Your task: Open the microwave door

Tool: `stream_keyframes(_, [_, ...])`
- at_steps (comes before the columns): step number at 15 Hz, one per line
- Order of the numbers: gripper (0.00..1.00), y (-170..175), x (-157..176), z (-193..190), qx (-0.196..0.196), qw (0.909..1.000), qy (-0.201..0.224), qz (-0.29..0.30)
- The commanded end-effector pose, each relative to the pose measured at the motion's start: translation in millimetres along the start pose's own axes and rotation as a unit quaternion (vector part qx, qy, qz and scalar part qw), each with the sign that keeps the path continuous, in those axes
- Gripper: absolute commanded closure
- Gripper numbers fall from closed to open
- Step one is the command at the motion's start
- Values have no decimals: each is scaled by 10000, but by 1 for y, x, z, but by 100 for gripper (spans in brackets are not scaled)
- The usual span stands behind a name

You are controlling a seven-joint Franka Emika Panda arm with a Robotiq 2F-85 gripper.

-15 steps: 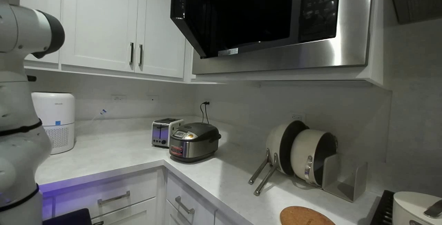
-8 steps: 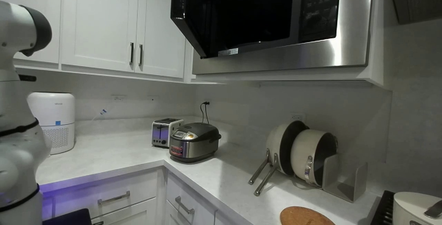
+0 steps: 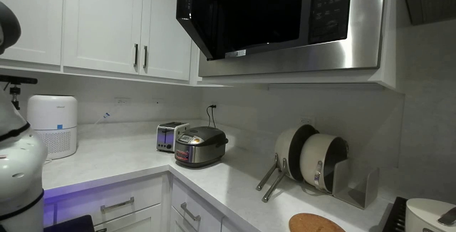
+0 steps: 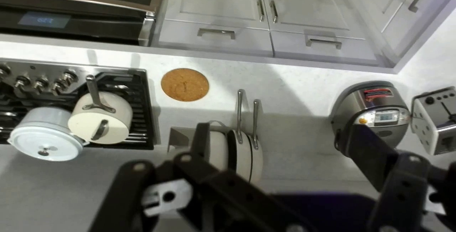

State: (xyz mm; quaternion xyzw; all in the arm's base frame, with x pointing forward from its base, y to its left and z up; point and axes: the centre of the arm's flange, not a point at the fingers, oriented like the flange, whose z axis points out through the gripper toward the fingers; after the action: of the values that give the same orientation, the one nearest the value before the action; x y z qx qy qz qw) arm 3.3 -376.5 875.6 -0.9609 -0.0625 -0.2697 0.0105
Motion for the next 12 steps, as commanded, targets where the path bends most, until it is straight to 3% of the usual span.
stream_keyframes(1, [0, 16, -48, 7, 566, 9953, 680, -387])
stream_keyframes(4, [0, 37, -77, 30, 1001, 9850, 1293, -544])
stream_keyframes(6, [0, 39, -79, 49, 1368, 9737, 1670, -731])
stream_keyframes(12, [0, 25, -28, 92, 1971, 9532, 1814, -1404])
